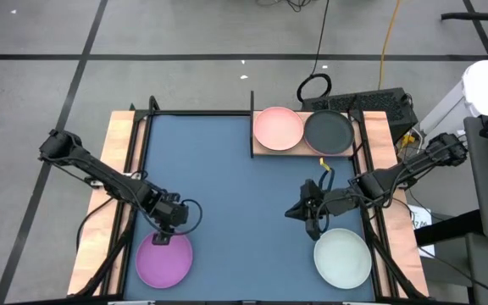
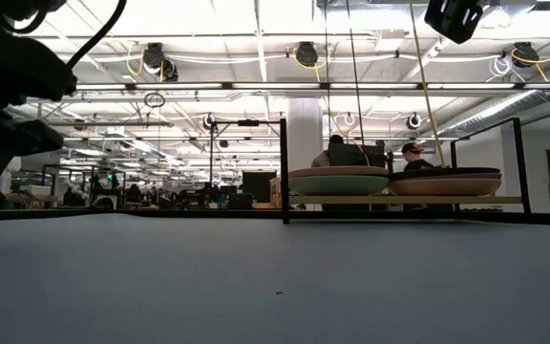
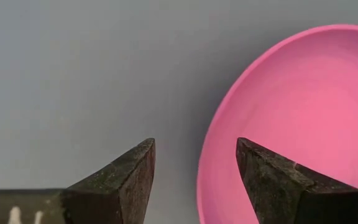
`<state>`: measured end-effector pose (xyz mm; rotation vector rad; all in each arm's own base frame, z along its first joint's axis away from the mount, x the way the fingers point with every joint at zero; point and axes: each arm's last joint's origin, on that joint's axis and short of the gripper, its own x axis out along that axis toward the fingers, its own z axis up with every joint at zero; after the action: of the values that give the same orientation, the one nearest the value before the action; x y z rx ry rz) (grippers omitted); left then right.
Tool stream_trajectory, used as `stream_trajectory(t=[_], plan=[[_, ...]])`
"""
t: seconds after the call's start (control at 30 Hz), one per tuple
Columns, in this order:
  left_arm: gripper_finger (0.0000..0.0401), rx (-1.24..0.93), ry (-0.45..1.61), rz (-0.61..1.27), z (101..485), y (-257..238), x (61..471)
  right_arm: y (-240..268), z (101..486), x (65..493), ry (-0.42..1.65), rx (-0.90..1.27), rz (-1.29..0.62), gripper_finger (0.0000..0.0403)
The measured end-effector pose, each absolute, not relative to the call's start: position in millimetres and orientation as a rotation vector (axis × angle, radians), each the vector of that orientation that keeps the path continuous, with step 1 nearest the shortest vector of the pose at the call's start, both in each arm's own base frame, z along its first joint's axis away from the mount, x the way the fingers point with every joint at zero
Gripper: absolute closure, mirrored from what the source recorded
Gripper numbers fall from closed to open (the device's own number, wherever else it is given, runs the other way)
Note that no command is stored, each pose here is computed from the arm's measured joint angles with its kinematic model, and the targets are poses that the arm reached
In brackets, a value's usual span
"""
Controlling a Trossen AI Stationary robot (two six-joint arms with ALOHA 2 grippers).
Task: Place and stack plates onto a shelf
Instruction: Stack the purple plate on top of the orange plate on the shelf
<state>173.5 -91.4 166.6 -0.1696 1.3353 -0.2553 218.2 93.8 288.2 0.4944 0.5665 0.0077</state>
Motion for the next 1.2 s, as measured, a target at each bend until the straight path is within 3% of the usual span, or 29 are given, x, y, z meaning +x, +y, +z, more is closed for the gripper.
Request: stream_trajectory(t=[0.83, 0.97, 1.2], plan=[[0.0177, -0.091, 1.36, -0.275, 146, -104, 170, 96, 296, 222, 0.488, 0.529, 0.039, 0.0385], [0.0215, -0.092, 1.37, -0.284, 144, -110, 167, 95, 297, 221, 0.484, 0.531, 0.04, 0.0385], [0.032, -0.131, 1.378, -0.256, 145, -116, 164, 93, 301, 217, 0.468, 0.535, 0.047, 0.0385]])
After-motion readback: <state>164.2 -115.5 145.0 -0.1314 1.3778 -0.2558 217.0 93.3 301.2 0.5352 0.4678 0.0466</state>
